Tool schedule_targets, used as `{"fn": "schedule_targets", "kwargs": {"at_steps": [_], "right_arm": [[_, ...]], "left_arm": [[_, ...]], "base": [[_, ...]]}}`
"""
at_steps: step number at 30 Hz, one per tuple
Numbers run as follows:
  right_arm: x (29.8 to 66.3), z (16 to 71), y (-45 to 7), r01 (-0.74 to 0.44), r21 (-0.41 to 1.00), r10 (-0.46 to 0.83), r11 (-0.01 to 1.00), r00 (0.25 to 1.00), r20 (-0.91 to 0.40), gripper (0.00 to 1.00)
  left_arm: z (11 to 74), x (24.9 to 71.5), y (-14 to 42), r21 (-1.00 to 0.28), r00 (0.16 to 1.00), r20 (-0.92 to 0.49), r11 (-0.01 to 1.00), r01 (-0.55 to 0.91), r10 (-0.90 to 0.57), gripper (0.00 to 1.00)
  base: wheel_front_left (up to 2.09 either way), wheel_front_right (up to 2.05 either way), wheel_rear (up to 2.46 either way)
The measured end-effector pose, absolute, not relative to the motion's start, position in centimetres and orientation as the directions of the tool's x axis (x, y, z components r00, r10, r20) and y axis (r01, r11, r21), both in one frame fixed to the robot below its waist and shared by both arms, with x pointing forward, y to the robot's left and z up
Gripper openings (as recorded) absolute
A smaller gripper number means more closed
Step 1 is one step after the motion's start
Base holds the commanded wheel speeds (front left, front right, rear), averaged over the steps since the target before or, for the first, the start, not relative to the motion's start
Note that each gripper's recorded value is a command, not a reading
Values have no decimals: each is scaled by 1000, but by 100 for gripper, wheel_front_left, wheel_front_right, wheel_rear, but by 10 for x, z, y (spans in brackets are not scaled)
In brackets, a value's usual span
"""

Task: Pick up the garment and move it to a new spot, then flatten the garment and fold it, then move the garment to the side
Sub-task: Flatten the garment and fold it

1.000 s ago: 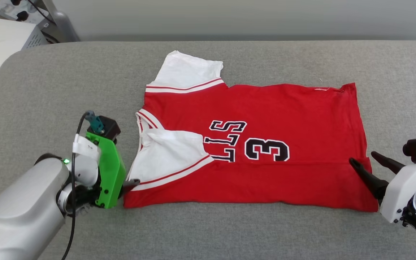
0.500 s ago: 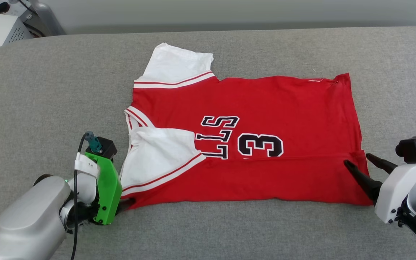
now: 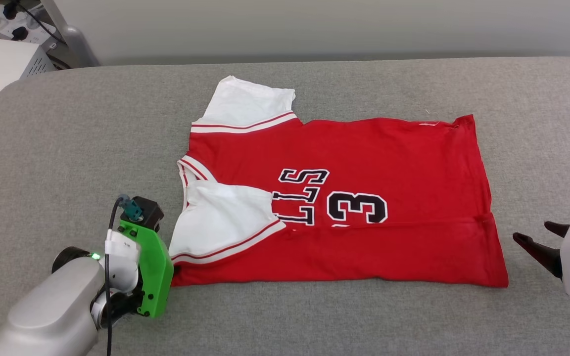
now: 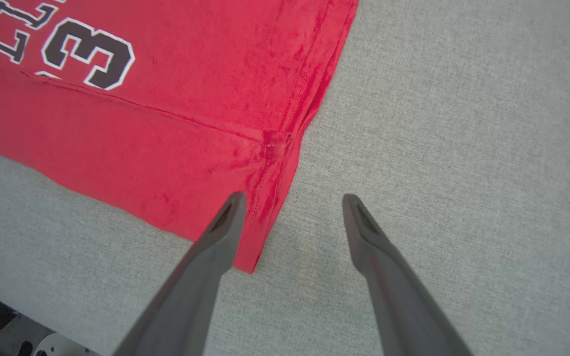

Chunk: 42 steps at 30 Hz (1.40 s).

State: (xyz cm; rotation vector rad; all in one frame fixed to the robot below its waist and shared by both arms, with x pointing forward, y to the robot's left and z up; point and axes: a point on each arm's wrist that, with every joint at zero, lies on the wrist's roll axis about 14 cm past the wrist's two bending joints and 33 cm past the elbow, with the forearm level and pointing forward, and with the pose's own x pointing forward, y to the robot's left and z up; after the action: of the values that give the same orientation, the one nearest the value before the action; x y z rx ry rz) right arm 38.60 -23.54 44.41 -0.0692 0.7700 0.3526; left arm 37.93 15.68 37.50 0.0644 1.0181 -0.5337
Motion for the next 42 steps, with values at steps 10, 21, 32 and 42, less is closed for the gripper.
{"fn": "schedule_targets", "kwargs": {"at_steps": [10,21,32,42], "right_arm": [[371,408,-238,-286,129,267,949,517,-813,100],[351,356,-218,-245,192,282,950,418,-864,100],[359,380,-212,-277,189,319,942,566,-760,0],[349,422,-226,-306,158,328,939,653,-683,0]], "left_arm": [[379,375,149,-182,418,-805,846,501,-420,0],[373,377,152,-183,426,-803,853,488,-416,0],[380,370,156,-175,471,-777,862,475,-417,0],[403,355,160,-155,520,-738,858,489,-429,0]], "base": [[0,0,0],[0,0,0],[0,0,0],[0,0,0]]}}
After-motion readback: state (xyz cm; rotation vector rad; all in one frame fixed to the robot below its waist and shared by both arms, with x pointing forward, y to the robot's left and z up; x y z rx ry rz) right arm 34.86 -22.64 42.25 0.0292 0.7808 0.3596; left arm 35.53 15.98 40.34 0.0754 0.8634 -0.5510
